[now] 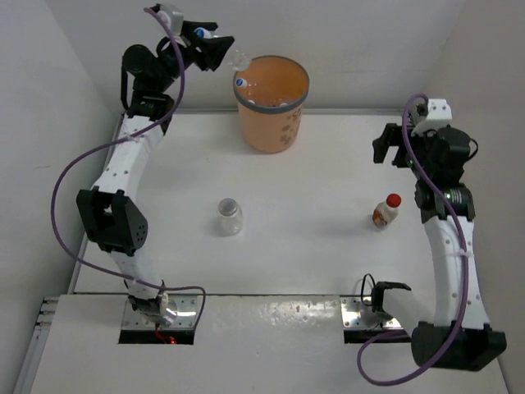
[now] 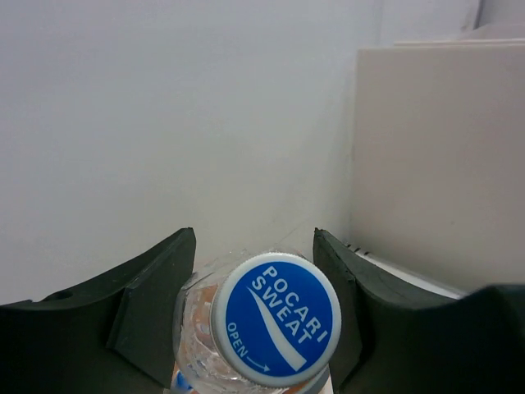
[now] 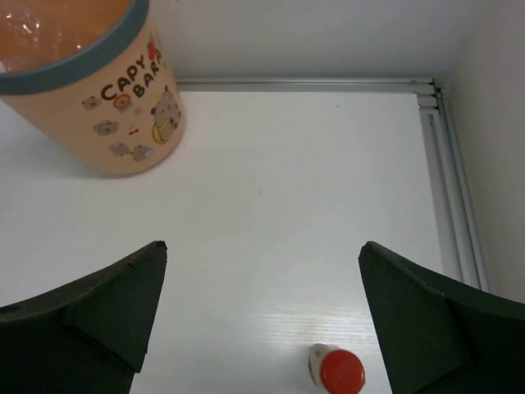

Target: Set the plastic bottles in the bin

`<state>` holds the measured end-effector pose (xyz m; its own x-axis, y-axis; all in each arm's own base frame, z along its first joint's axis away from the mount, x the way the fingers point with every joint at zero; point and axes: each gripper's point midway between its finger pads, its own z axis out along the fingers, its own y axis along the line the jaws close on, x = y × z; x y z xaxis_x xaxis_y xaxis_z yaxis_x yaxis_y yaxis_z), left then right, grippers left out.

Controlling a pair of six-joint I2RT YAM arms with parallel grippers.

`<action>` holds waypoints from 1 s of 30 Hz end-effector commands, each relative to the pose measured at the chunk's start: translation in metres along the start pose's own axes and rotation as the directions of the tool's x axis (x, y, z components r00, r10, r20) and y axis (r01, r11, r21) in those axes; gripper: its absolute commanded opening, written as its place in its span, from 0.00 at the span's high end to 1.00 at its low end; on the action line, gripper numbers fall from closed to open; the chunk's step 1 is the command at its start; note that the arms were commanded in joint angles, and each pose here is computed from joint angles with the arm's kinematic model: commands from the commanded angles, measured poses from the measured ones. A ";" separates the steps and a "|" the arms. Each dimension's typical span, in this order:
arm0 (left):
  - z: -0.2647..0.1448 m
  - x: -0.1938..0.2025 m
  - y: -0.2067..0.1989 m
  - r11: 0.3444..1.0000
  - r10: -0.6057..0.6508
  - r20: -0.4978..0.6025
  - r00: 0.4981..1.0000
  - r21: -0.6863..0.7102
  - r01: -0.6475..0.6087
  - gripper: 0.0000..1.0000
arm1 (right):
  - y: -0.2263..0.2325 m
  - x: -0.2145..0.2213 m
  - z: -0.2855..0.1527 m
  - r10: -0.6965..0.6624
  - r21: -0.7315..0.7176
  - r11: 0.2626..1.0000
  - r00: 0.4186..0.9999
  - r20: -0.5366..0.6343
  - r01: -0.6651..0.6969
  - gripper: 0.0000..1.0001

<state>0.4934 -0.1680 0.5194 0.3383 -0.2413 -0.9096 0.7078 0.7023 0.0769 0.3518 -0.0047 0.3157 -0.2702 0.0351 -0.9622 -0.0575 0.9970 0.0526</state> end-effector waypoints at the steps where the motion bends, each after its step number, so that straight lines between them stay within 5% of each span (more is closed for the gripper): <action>1: 0.034 0.056 -0.002 0.995 -0.100 -0.012 0.995 0.004 0.100 0.92 | -0.011 0.030 -0.018 -0.001 0.041 0.999 0.999 -0.044 0.003 0.02; 8: 0.077 0.117 -0.022 0.984 -0.174 -0.033 0.984 0.021 0.175 0.90 | -0.021 0.089 -0.031 0.032 0.069 0.997 0.989 -0.146 -0.022 0.01; 11: 0.080 0.143 -0.022 0.981 -0.195 -0.080 0.978 0.005 0.196 0.08 | -0.023 0.122 -0.028 0.019 0.057 0.998 0.979 -0.205 -0.007 0.01; 12: 0.080 0.146 -0.022 0.979 -0.201 -0.090 0.976 0.002 0.202 0.00 | -0.024 0.125 -0.027 0.021 0.056 0.998 0.977 -0.211 -0.009 0.01; 27: 0.007 0.089 -0.030 0.983 -0.183 -0.176 0.967 -0.009 0.184 0.00 | -0.057 0.215 -0.014 0.015 0.182 0.982 0.941 -0.339 0.050 0.01; 30: -0.020 0.094 -0.027 0.977 -0.211 -0.225 0.951 -0.031 0.210 0.00 | -0.061 0.222 -0.010 0.009 0.186 0.981 0.945 -0.327 0.055 0.07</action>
<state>0.5112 -0.2107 0.4241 0.0504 -0.2461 -0.9679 0.7373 0.6630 -0.1301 0.2721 -0.0470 0.0943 -0.6330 0.0497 -0.7726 0.0920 0.9957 -0.0113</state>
